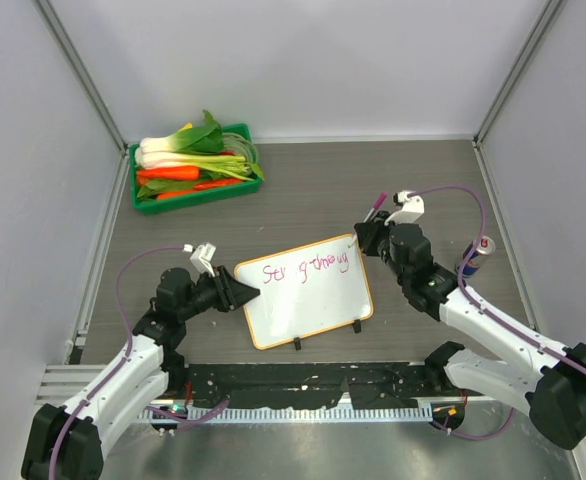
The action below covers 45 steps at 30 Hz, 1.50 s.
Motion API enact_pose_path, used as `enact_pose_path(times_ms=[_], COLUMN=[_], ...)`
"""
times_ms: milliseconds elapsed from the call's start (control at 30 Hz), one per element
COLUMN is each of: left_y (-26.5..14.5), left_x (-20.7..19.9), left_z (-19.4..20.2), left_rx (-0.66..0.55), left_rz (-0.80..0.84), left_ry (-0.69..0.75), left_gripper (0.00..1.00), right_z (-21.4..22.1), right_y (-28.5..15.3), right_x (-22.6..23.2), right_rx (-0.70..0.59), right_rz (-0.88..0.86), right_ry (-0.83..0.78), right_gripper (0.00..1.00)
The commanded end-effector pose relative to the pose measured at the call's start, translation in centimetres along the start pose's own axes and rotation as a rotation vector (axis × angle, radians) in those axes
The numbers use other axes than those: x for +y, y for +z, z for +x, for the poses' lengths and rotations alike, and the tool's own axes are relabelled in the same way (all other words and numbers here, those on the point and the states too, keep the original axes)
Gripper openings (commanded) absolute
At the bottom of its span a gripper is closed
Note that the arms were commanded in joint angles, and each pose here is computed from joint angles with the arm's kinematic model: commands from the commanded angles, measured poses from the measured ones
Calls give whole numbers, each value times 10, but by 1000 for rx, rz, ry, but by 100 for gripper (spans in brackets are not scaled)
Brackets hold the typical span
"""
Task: Write a sentence on the whiteboard
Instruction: Write a sentence on the whiteboard, then adjust the whiteboard marker.
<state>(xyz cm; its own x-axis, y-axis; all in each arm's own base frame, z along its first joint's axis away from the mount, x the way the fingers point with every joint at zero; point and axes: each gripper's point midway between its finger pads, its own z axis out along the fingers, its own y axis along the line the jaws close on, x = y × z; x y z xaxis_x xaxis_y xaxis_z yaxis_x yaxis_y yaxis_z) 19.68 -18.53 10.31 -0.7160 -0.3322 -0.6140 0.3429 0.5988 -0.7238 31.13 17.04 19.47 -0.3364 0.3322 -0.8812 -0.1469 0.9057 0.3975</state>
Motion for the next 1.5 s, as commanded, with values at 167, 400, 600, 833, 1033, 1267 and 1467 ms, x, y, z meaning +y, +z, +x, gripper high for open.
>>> enact_pose_path(times_ms=[167,400,600,833,1033,1267,1467], left_y=[0,0,0,0,0,0,0], left_x=[18,19,19,18,17,17,17], left_z=[2,1,2,2,2,2,2], left_rx=[-12,-14,-13,-11,-12,-11,-10], left_rz=[-73,-75,-74,-70,-67,-66,-67], left_ry=[27,27,27,27,30,29,27], left_gripper=[0,0,0,0,0,0,0], right_z=[6,25,24,4,-10,-15,-20], right_y=[-9,-16,-18,-11,-7,-3,-3], right_x=[-5,-11,-13,-3,3,3,-2], right_rx=[3,53,43,1,-32,-41,-55], right_rz=[-12,-23,-16,-21,-21,-5,24], right_ry=[4,4,14,21,13,11,-3], right_gripper=[1,1,1,1,1,1,1])
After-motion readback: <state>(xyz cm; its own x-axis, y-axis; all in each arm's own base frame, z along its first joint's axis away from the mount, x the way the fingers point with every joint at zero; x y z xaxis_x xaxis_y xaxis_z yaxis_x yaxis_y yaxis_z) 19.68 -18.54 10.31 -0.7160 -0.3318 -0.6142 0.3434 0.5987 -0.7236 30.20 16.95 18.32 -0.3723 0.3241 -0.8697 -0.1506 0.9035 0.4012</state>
